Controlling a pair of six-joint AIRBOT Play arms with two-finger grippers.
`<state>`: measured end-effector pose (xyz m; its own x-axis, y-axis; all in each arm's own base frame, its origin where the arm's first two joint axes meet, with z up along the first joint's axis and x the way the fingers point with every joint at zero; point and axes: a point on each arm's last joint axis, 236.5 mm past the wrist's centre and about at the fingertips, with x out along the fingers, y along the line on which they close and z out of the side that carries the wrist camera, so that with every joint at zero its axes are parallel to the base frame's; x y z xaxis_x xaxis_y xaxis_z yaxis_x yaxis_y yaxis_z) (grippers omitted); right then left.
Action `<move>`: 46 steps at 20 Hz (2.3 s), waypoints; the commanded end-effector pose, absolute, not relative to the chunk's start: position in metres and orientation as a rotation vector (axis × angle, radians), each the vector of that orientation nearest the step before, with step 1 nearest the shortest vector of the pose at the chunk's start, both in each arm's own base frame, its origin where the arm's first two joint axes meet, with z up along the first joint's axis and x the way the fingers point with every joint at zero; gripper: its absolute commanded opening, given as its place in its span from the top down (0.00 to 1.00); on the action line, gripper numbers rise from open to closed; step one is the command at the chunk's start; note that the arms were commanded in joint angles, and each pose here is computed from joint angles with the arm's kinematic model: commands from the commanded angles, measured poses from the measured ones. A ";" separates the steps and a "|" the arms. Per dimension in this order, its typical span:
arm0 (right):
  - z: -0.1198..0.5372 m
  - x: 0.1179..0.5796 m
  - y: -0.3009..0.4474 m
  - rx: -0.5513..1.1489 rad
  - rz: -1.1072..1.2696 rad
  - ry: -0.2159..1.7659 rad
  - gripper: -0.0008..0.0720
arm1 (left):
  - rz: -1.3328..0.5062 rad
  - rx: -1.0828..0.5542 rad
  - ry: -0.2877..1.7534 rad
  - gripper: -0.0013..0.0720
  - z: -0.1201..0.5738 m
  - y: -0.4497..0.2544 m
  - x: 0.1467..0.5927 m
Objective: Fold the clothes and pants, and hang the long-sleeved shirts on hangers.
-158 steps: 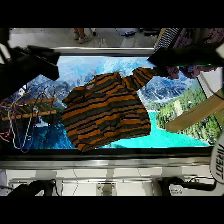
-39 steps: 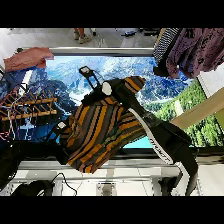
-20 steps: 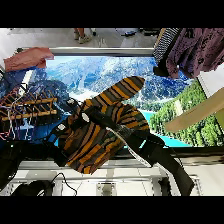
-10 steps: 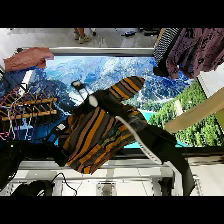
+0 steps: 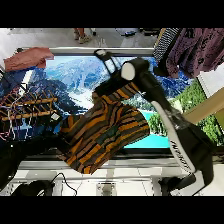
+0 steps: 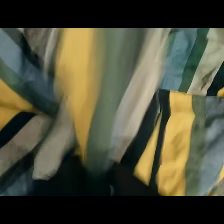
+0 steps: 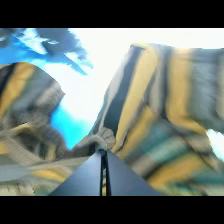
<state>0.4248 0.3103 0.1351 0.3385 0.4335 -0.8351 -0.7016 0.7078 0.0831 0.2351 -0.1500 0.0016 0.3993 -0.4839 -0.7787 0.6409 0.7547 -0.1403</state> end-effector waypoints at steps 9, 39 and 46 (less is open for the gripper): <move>0.086 0.365 0.271 -0.361 0.762 1.196 0.96 | -0.514 -0.075 0.532 0.31 0.150 -0.112 0.274; 0.116 0.371 0.261 -0.389 0.731 1.071 0.96 | -0.125 -0.211 0.914 0.59 -0.035 0.068 0.350; 0.116 0.371 0.261 -0.388 0.730 1.068 0.96 | -0.085 -0.219 0.930 0.95 -0.054 0.078 0.357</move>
